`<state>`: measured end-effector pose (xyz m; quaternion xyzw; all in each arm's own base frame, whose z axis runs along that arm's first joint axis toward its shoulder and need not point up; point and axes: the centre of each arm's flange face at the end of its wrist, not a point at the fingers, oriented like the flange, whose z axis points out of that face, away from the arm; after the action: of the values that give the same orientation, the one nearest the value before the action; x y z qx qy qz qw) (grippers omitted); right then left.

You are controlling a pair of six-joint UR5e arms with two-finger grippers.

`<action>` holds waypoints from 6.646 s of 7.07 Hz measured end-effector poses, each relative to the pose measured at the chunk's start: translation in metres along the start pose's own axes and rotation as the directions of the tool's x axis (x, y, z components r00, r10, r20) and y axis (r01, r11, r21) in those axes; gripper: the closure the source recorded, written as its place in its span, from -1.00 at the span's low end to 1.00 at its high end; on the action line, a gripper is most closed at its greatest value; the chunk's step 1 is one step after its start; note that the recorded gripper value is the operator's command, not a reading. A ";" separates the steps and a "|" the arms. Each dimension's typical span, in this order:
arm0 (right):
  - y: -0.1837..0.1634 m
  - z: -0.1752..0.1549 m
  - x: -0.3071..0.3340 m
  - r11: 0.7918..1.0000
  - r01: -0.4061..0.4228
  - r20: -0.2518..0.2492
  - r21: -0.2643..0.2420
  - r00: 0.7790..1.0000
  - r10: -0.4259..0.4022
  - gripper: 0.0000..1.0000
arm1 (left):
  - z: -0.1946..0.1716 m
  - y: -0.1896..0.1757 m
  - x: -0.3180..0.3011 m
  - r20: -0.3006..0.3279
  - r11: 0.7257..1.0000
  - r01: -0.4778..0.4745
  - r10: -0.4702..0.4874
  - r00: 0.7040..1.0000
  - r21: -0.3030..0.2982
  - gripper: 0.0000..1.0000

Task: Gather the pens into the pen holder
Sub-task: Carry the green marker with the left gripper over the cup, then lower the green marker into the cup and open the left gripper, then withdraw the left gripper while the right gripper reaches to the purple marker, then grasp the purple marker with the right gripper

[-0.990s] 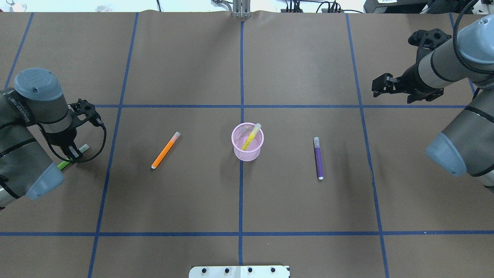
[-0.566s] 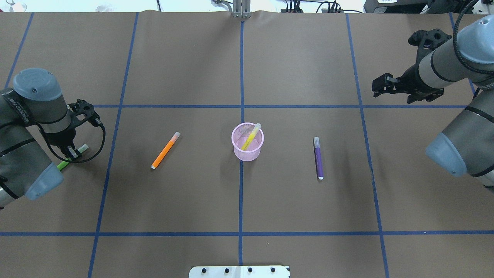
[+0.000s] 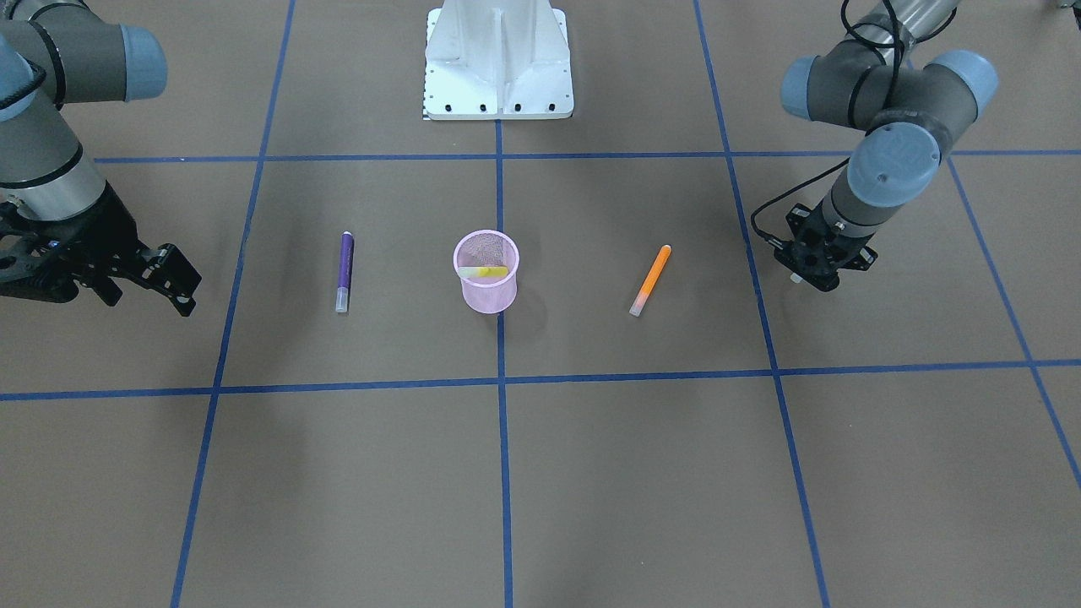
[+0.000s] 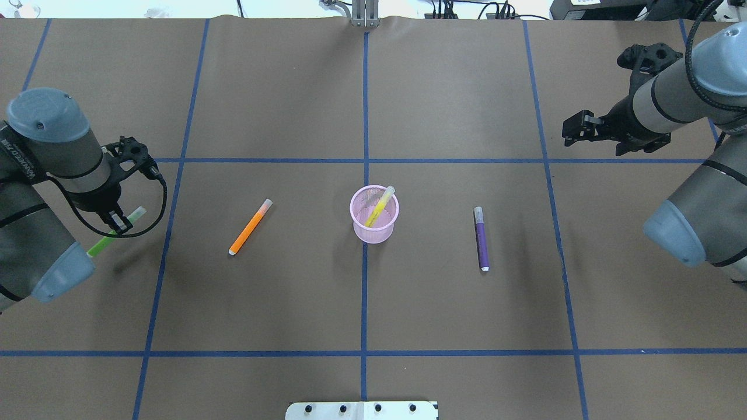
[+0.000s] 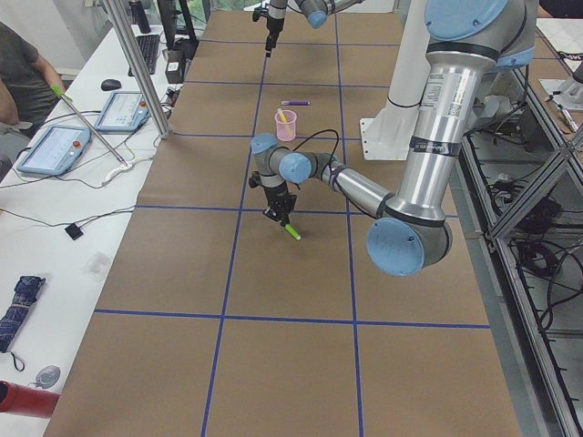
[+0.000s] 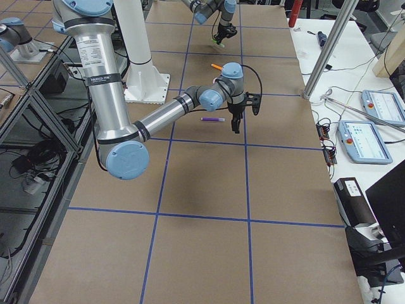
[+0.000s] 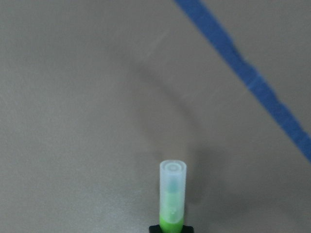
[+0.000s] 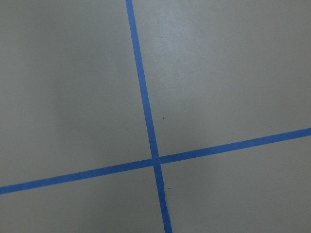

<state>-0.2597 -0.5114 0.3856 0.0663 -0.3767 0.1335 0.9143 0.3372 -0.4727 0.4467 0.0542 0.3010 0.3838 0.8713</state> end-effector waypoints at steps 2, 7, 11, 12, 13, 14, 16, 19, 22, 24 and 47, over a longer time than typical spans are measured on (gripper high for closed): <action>0.000 -0.001 0.000 1.000 0.001 0.001 0.001 1.000 -0.001 -1.00 | -0.089 -0.052 0.056 -0.022 0.982 0.043 -0.040 0.999 0.184 1.00; -0.001 -0.001 0.000 1.000 0.001 0.001 0.002 1.000 -0.001 -1.00 | -0.213 -0.168 0.233 -0.021 0.876 0.017 -0.007 1.000 0.482 1.00; 0.001 0.002 0.004 1.000 -0.002 -0.007 -0.003 1.000 0.002 -1.00 | -0.172 -0.216 0.282 -0.024 0.788 0.015 0.001 1.000 0.616 1.00; 0.001 0.003 0.004 1.000 -0.002 -0.008 -0.004 1.000 0.001 -1.00 | -0.166 -0.217 0.290 -0.039 0.788 0.029 -0.006 0.999 0.615 1.00; 0.001 0.003 0.005 1.000 -0.002 -0.008 -0.005 1.000 0.001 -1.00 | -0.162 -0.216 0.295 -0.047 0.791 0.034 -0.006 0.999 0.612 1.00; 0.001 0.004 0.005 1.000 -0.002 -0.009 -0.005 1.000 0.002 -1.00 | -0.159 -0.216 0.299 -0.051 0.792 0.034 -0.005 0.999 0.610 1.00; 0.000 0.005 0.004 1.000 0.000 -0.007 -0.003 1.000 0.000 -1.00 | -0.159 -0.216 0.302 -0.053 0.791 0.034 -0.003 0.999 0.611 1.00; 0.000 0.007 0.005 1.000 0.000 -0.004 -0.003 1.000 0.000 -1.00 | -0.152 -0.225 0.301 -0.041 0.774 0.032 -0.007 0.999 0.632 0.15; -0.001 0.007 0.004 1.000 0.000 -0.003 -0.002 1.000 0.000 -1.00 | -0.149 -0.227 0.299 -0.044 0.760 0.073 -0.058 0.997 0.646 -0.47; 0.002 0.005 -0.005 1.000 0.011 0.019 0.003 1.000 -0.011 -1.00 | -0.167 -0.221 0.288 -0.137 0.724 0.222 -0.174 0.975 0.653 -0.41; 0.088 0.133 -0.149 0.904 0.100 0.009 -0.416 0.994 -0.106 -0.02 | -0.175 -0.104 0.146 -0.198 0.773 0.443 -0.397 0.896 0.454 -0.46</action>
<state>-0.4759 -0.4862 0.3766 -0.1110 -0.3863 0.0022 0.9157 0.3812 -0.4672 0.2004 0.1859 0.4314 0.0929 0.8779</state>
